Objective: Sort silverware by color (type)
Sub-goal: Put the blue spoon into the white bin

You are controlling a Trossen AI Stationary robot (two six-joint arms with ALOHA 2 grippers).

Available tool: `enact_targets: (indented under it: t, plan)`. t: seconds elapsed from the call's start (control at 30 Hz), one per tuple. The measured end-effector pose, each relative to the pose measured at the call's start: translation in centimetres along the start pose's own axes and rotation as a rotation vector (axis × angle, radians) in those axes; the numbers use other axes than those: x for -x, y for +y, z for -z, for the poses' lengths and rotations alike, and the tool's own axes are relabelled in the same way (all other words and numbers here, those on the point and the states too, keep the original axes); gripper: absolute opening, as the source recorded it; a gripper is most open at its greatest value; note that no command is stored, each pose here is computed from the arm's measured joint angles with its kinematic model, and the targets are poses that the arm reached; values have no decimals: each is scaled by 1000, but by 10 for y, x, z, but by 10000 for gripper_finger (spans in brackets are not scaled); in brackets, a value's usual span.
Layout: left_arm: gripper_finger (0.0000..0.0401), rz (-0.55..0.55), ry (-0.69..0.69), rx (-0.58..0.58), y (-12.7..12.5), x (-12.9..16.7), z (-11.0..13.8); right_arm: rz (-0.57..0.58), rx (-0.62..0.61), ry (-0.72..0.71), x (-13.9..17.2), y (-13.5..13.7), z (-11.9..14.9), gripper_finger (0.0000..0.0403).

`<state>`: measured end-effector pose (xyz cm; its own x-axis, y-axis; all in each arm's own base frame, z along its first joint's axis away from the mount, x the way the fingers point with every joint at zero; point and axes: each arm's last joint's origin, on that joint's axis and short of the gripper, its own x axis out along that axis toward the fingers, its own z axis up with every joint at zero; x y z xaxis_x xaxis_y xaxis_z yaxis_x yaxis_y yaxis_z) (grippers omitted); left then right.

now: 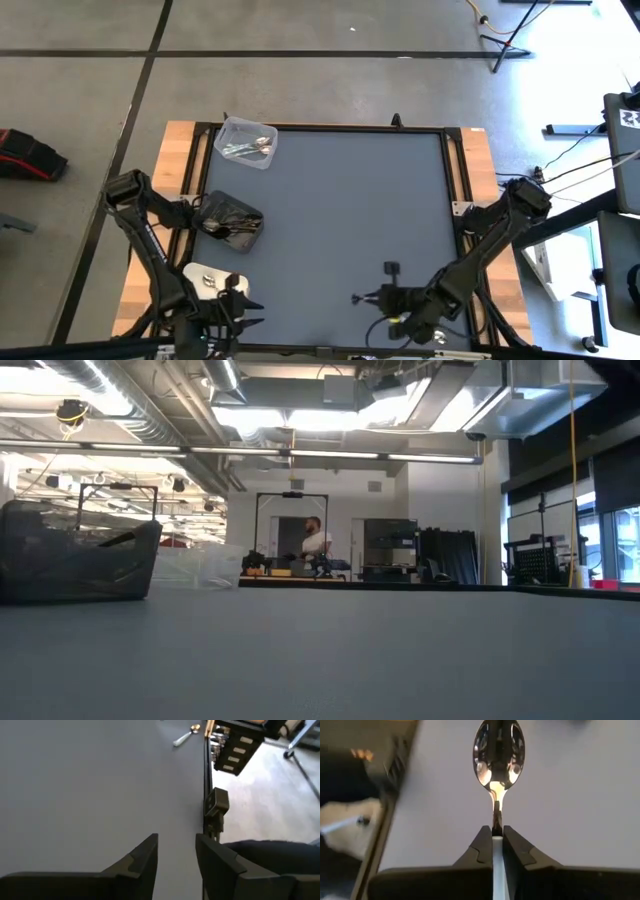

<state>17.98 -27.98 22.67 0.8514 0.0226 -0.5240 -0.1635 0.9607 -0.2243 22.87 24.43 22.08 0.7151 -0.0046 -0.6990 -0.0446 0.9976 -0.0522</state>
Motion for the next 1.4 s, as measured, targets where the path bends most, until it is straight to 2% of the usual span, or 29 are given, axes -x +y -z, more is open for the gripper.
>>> enact_targets:
  t: [0.17, 0.37, 0.43, 0.53, 0.63, 0.73, 0.87, 1.13, 1.4]
  plan:
    - [148, -2, 36, -52, 2, -20, -3, -49, 145, -254, -20, -3, -31, 8]
    - [183, -35, 38, -70, 7, -41, -9, -169, 256, -455, -53, -15, -58, 3]
    - [185, -57, -13, -53, 8, -44, -14, -201, 268, -514, -65, -21, -64, 4]
    - [185, -119, -131, -93, 8, -44, -19, -243, 272, -587, -81, -28, -70, 7]
    - [185, -158, -209, -126, 6, -43, -23, -246, 263, -623, -93, -33, -72, 7]
    - [186, -146, -237, -137, 2, -45, -26, -208, 239, -635, -100, -38, -73, 3]
    - [186, -152, -279, -202, -5, -62, -21, -211, 179, -658, -100, -43, -78, 4]
    - [186, -194, -413, -250, -18, -76, -21, -212, 179, -658, -100, -43, -77, 6]
    - [186, -188, -409, -230, -11, -88, -32, -241, 171, -676, -103, -36, -74, 7]
